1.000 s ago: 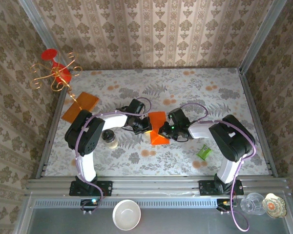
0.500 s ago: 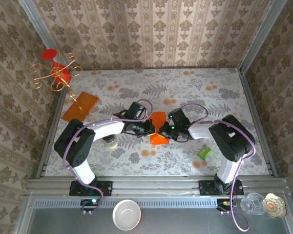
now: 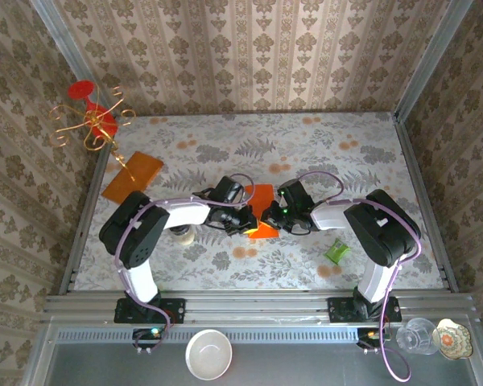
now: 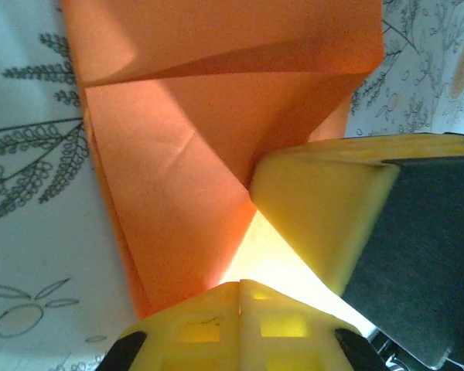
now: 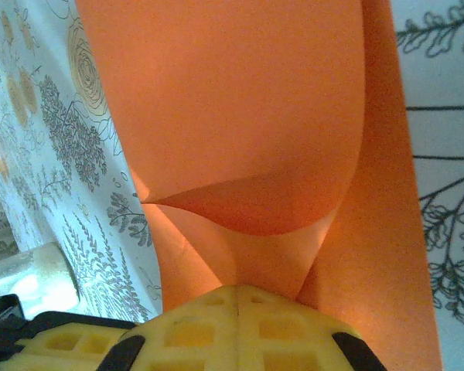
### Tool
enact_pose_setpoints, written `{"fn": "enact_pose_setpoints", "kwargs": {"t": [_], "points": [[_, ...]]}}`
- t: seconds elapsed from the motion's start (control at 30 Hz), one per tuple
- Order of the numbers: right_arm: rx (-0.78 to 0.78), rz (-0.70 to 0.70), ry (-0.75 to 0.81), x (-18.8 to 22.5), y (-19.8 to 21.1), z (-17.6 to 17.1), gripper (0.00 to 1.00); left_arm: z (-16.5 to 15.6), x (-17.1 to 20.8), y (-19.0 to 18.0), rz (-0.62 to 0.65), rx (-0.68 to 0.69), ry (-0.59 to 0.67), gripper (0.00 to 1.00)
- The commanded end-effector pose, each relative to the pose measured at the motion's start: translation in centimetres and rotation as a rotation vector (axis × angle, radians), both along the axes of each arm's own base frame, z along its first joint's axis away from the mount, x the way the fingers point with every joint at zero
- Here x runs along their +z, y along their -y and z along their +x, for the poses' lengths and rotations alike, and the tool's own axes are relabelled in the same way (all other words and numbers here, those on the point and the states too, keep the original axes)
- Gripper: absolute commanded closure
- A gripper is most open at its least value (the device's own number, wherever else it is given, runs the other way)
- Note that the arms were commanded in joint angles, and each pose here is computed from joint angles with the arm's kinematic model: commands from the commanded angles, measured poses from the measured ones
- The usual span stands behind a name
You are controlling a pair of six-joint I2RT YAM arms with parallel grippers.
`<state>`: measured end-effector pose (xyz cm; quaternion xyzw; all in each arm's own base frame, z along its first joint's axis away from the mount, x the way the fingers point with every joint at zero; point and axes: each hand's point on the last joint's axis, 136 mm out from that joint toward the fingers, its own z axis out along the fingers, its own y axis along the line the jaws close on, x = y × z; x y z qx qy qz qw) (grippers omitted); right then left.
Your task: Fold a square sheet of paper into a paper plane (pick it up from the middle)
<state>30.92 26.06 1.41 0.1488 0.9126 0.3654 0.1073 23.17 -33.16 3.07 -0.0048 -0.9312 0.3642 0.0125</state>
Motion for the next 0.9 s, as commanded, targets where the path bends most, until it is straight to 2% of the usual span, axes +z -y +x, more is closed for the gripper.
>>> {"fn": "enact_pose_setpoints", "kwargs": {"t": [0.0, 0.27, 0.4, 0.5, 0.6, 0.87], "points": [[-0.045, -0.102, -0.106, -3.1, 2.3, -2.0, 1.0, 0.3, 0.2, 0.8, -0.017, -0.019, -0.001, 1.0], [-0.044, -0.114, -0.116, -3.5, 2.5, -2.3, 1.0, 1.1, 0.3, 1.5, -0.024, -0.024, 0.011, 1.0], [-0.048, -0.121, -0.119, -3.7, 2.7, -2.4, 1.0, 0.8, -0.8, 0.9, 0.018, -0.029, -0.005, 1.0], [-0.05, -0.128, -0.122, -3.8, 2.9, -2.5, 1.0, 0.0, -1.9, 0.0, 0.055, -0.032, -0.034, 1.0], [-0.054, -0.149, -0.127, -4.0, 3.2, -2.5, 1.0, -1.4, -3.4, -1.9, 0.159, -0.049, -0.067, 1.0], [-0.072, -0.262, -0.165, -5.2, 4.9, -3.1, 1.0, -4.1, -3.7, -4.7, 0.158, -0.029, -0.133, 1.0]]}}
